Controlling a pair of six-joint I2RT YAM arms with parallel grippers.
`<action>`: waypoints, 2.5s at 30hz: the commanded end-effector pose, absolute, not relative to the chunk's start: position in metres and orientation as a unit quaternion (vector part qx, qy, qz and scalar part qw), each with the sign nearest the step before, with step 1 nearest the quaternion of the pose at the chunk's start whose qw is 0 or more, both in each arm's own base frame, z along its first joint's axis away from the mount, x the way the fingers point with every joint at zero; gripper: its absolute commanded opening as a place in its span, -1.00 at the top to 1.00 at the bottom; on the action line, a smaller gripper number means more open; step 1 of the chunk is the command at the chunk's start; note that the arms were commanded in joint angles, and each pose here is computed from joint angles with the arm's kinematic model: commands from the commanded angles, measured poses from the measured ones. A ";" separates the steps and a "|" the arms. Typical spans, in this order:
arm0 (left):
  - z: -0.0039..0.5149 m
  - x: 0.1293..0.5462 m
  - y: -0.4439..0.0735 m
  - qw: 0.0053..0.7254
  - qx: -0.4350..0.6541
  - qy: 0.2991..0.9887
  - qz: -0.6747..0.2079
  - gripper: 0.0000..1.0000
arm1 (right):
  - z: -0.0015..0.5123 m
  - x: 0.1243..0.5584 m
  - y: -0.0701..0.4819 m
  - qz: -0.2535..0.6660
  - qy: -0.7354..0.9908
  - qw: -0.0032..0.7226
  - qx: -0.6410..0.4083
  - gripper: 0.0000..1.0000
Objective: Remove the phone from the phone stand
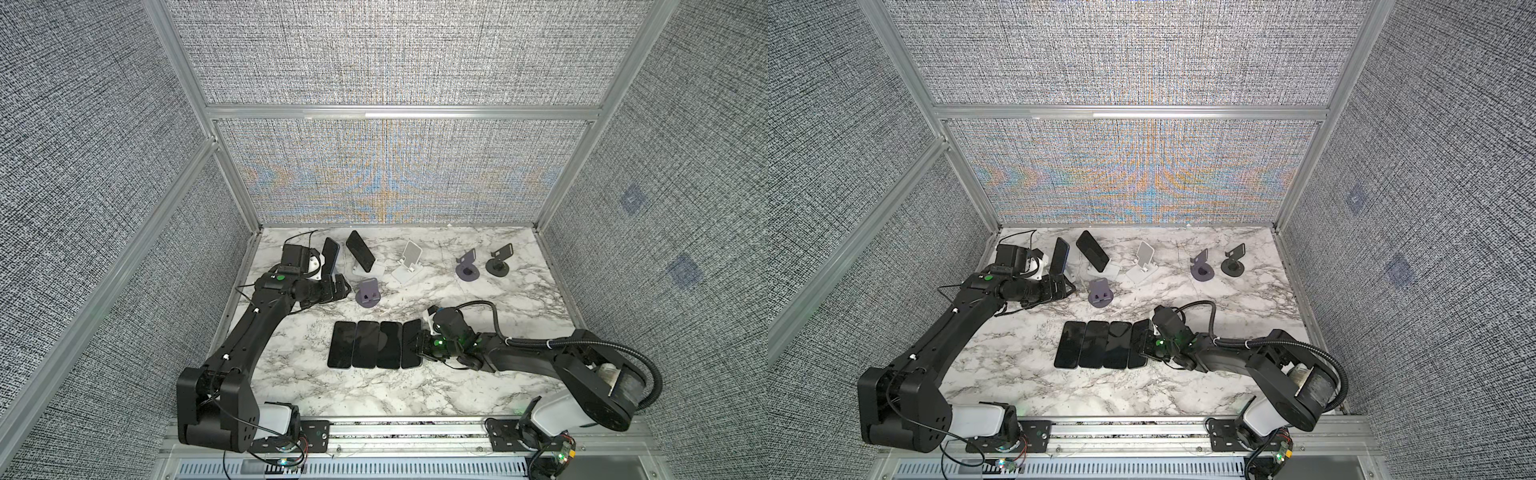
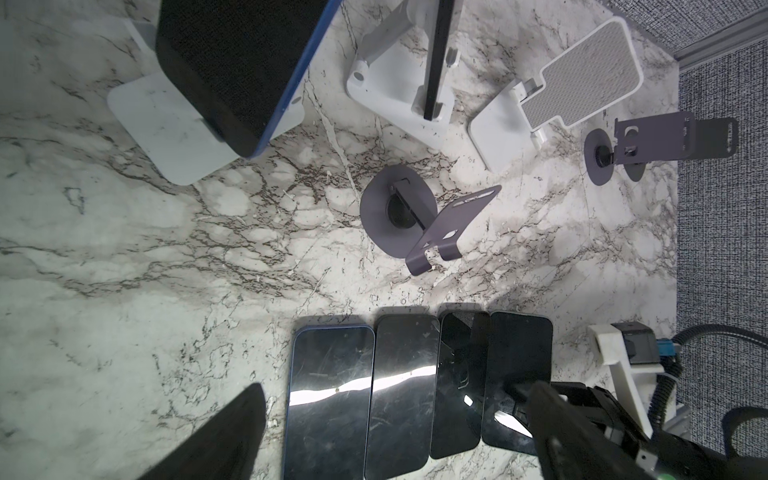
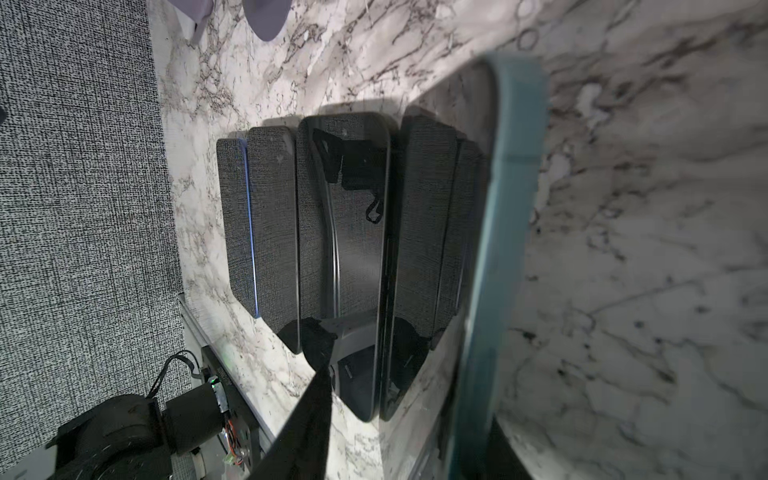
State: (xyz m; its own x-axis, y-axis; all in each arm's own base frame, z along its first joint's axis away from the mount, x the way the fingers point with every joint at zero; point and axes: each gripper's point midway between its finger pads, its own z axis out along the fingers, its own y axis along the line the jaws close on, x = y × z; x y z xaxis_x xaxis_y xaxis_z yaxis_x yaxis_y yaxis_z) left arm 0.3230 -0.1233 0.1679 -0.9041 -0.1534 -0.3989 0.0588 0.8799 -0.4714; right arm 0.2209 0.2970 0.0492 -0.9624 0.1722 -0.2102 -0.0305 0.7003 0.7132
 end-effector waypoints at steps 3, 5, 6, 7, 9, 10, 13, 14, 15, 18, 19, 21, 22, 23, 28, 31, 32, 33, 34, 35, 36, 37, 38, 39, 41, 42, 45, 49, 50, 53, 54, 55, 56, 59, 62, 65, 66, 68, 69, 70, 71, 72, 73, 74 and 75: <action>0.168 0.321 -0.124 0.213 -0.021 0.945 -0.246 -0.97 | 0.044 0.216 0.291 0.363 0.923 0.123 0.027 0.11; 0.168 0.322 -0.125 0.213 -0.021 0.945 -0.246 -0.97 | 0.042 0.216 0.287 0.355 0.926 0.124 0.031 0.08; 0.168 0.322 -0.125 0.212 -0.021 0.946 -0.246 -0.97 | 0.042 0.216 0.285 0.352 0.927 0.125 0.032 0.08; 0.168 0.322 -0.125 0.212 -0.021 0.946 -0.247 -0.97 | 0.041 0.217 0.284 0.347 0.928 0.127 0.034 0.07; 0.168 0.322 -0.125 0.210 -0.021 0.946 -0.247 -0.97 | 0.039 0.219 0.281 0.336 0.932 0.135 0.023 0.07; 0.167 0.321 -0.125 0.210 -0.021 0.946 -0.247 -0.97 | 0.039 0.221 0.281 0.335 0.932 0.137 0.024 0.06; 0.167 0.321 -0.125 0.209 -0.021 0.946 -0.246 -0.97 | 0.039 0.224 0.284 0.338 0.931 0.137 0.023 0.06; 0.167 0.321 -0.124 0.209 -0.021 0.946 -0.246 -0.97 | 0.039 0.224 0.285 0.339 0.931 0.136 0.022 0.05; 0.167 0.321 -0.125 0.208 -0.021 0.946 -0.246 -0.97 | 0.039 0.225 0.286 0.338 0.931 0.135 0.021 0.03; 0.168 0.321 -0.125 0.207 -0.019 0.947 -0.245 -0.97 | 0.037 0.224 0.285 0.326 0.936 0.131 0.018 -0.02; 0.168 0.321 -0.124 0.208 -0.019 0.947 -0.245 -0.97 | 0.036 0.225 0.283 0.321 0.938 0.131 0.016 -0.03; 0.168 0.321 -0.125 0.208 -0.019 0.947 -0.246 -0.97 | 0.034 0.224 0.281 0.313 0.941 0.128 0.015 -0.04; 0.168 0.321 -0.125 0.207 -0.019 0.947 -0.245 -0.97 | 0.034 0.224 0.281 0.312 0.941 0.128 0.016 -0.06; 0.168 0.321 -0.125 0.207 -0.019 0.947 -0.246 -0.97 | 0.034 0.223 0.280 0.310 0.942 0.127 0.015 -0.09; 0.167 0.321 -0.124 0.206 -0.019 0.947 -0.245 -0.97 | 0.033 0.223 0.273 0.286 0.949 0.128 0.010 -0.24; 0.167 0.320 -0.124 0.206 -0.018 0.947 -0.244 -0.97 | 0.033 0.224 0.270 0.274 0.953 0.129 0.006 -0.30; 0.168 0.321 -0.124 0.206 -0.017 0.947 -0.244 -0.97 | 0.032 0.224 0.269 0.270 0.954 0.128 0.006 -0.31; 0.167 0.320 -0.124 0.206 -0.017 0.948 -0.243 -0.97 | 0.032 0.224 0.268 0.268 0.955 0.127 0.005 -0.31; 0.168 0.321 -0.124 0.207 -0.017 0.948 -0.242 -0.97 | 0.032 0.225 0.267 0.269 0.955 0.128 0.006 -0.31; 0.168 0.320 -0.124 0.206 -0.017 0.948 -0.242 -0.97 | 0.032 0.225 0.267 0.269 0.955 0.127 0.007 -0.31; 0.168 0.321 -0.124 0.207 -0.017 0.948 -0.242 -0.97 | 0.033 0.226 0.268 0.271 0.954 0.127 0.005 -0.32; 0.168 0.321 -0.124 0.207 -0.017 0.948 -0.242 -0.97 | 0.034 0.226 0.269 0.272 0.954 0.126 0.004 -0.31; 0.167 0.321 -0.124 0.206 -0.017 0.948 -0.242 -0.97 | 0.034 0.226 0.269 0.270 0.955 0.125 0.003 -0.32; 0.167 0.320 -0.123 0.205 -0.017 0.948 -0.241 -0.97 | 0.034 0.226 0.269 0.269 0.955 0.125 0.003 -0.32; 0.168 0.321 -0.123 0.206 -0.017 0.948 -0.241 -0.97 | 0.034 0.226 0.269 0.270 0.955 0.124 0.004 -0.33; 0.167 0.321 -0.123 0.206 -0.016 0.948 -0.241 -0.97 | 0.034 0.226 0.268 0.270 0.955 0.124 0.004 -0.33; 0.167 0.321 -0.122 0.206 -0.018 0.949 -0.237 -0.98 | 0.033 0.224 0.266 0.265 0.957 0.118 0.005 -0.33; 0.165 0.321 -0.121 0.204 -0.020 0.950 -0.234 -0.98 | 0.034 0.224 0.268 0.273 0.955 0.117 0.007 -0.33; 0.165 0.321 -0.121 0.204 -0.021 0.950 -0.234 -0.98 | 0.035 0.224 0.269 0.277 0.954 0.117 0.008 -0.33; 0.165 0.321 -0.120 0.204 -0.021 0.951 -0.233 -0.98 | 0.035 0.225 0.272 0.280 0.953 0.116 0.007 -0.33; 0.165 0.321 -0.120 0.204 -0.021 0.951 -0.232 -0.98 | 0.035 0.226 0.271 0.279 0.953 0.117 0.008 -0.33; 0.165 0.321 -0.120 0.204 -0.021 0.951 -0.231 -0.98 | 0.034 0.226 0.271 0.279 0.953 0.117 0.008 -0.33; 0.165 0.321 -0.119 0.204 -0.021 0.951 -0.229 -0.98 | 0.036 0.227 0.272 0.280 0.953 0.118 0.009 -0.33; 0.166 0.321 -0.119 0.205 -0.021 0.951 -0.230 -0.98 | 0.037 0.228 0.272 0.285 0.951 0.118 0.011 -0.33; 0.166 0.321 -0.119 0.206 -0.021 0.951 -0.229 -0.98 | 0.038 0.228 0.274 0.299 0.947 0.117 0.020 -0.33; 0.165 0.322 -0.118 0.204 -0.023 0.952 -0.229 -0.98 | 0.036 0.228 0.269 0.294 0.948 0.117 0.023 -0.33; 0.166 0.322 -0.118 0.206 -0.022 0.951 -0.228 -0.98 | 0.036 0.228 0.267 0.292 0.949 0.117 0.025 -0.33; 0.166 0.321 -0.117 0.206 -0.021 0.952 -0.225 -0.98 | 0.037 0.229 0.263 0.288 0.950 0.121 0.027 -0.33; 0.166 0.322 -0.116 0.208 -0.022 0.952 -0.223 -0.98 | 0.039 0.230 0.260 0.285 0.950 0.125 0.027 -0.33; 0.167 0.322 -0.115 0.210 -0.023 0.952 -0.221 -0.98 | 0.040 0.231 0.258 0.282 0.951 0.128 0.026 -0.33; 0.168 0.322 -0.114 0.212 -0.023 0.952 -0.219 -0.98 | 0.042 0.232 0.257 0.280 0.950 0.132 0.025 -0.33; 0.169 0.322 -0.114 0.215 -0.023 0.952 -0.217 -0.98 | 0.044 0.234 0.255 0.280 0.950 0.136 0.025 -0.33; 0.170 0.322 -0.113 0.218 -0.023 0.951 -0.216 -0.98 | 0.046 0.235 0.253 0.279 0.950 0.139 0.025 -0.33; 0.170 0.322 -0.112 0.220 -0.024 0.951 -0.215 -0.98 | 0.049 0.237 0.252 0.278 0.949 0.144 0.025 -0.33; 0.171 0.323 -0.111 0.222 -0.025 0.951 -0.214 -0.98 | 0.050 0.238 0.250 0.277 0.949 0.147 0.024 -0.33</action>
State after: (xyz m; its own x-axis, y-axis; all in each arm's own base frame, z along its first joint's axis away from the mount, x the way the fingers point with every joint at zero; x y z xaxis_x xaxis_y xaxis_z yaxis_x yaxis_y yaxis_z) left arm 0.3218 -0.1148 0.1670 -0.9076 -0.1494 -0.3924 0.0406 0.8989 -0.4362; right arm 0.2365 0.2580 0.0496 -0.9594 0.1360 -0.2471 -0.0280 0.8258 0.5632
